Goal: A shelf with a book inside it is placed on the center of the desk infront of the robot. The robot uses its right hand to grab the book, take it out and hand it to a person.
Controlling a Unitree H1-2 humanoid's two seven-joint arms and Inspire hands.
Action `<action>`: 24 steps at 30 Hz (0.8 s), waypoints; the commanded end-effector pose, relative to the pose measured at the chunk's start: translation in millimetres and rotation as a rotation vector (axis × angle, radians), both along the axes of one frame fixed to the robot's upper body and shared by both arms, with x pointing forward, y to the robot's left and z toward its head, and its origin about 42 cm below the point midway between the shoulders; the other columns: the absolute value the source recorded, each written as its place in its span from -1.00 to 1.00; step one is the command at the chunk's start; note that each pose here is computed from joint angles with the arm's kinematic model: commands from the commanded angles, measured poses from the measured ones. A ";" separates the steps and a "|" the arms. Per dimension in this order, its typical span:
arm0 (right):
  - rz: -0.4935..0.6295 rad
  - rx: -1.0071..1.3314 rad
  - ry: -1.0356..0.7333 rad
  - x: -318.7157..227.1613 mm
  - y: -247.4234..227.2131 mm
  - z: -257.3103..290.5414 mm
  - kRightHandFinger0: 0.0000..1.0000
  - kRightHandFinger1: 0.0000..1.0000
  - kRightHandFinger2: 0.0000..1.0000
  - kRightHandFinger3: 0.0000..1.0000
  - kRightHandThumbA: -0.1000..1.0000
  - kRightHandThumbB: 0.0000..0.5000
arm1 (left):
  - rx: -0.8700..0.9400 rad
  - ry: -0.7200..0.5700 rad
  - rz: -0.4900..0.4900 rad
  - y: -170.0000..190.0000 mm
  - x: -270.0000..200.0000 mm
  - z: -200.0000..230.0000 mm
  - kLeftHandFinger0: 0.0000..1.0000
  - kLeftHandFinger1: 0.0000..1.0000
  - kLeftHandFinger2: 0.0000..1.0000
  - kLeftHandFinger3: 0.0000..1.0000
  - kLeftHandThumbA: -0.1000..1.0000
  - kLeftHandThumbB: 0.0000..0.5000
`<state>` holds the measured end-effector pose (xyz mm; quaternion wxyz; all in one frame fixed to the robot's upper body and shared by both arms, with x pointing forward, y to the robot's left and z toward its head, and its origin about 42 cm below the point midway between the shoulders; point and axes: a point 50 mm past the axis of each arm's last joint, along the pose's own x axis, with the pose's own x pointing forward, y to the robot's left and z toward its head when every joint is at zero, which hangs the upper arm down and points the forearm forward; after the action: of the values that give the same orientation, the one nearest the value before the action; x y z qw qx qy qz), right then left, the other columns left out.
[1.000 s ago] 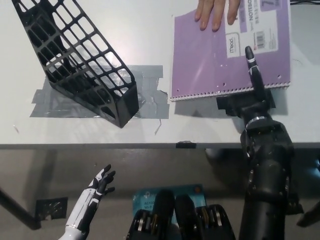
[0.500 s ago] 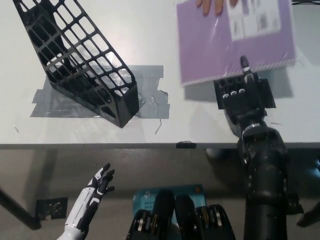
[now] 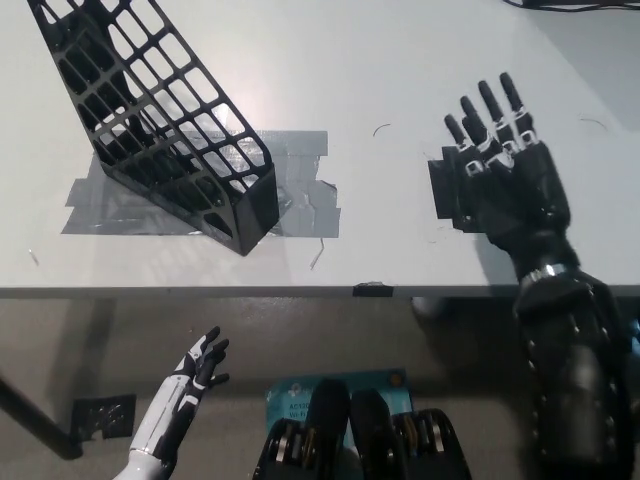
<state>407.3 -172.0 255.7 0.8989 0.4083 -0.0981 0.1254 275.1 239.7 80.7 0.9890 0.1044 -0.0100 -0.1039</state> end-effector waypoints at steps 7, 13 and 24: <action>-0.112 -0.557 -0.451 -107.2 -4.6 32.1 1.00 1.00 1.00 1.00 1.00 0.58 | -0.010 -0.059 -0.003 6.1 2.5 11.5 0.84 1.00 1.00 1.00 0.95 -0.06; -0.047 -0.687 -0.281 -130.1 -20.1 -41.6 1.00 1.00 1.00 1.00 1.00 0.29 | -0.002 -0.063 -0.004 6.8 1.2 11.2 0.81 1.00 1.00 1.00 0.98 -0.10; -0.042 -0.817 -0.039 -124.3 -38.2 -124.0 1.00 1.00 1.00 1.00 1.00 0.32 | -0.020 -0.062 0.011 6.5 -0.8 8.7 0.83 1.00 1.00 1.00 0.97 -0.03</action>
<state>273.7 -211.5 134.7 0.9888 0.0706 -0.0183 0.1302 274.2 242.6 80.2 0.9899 0.1010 -0.0102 -0.0987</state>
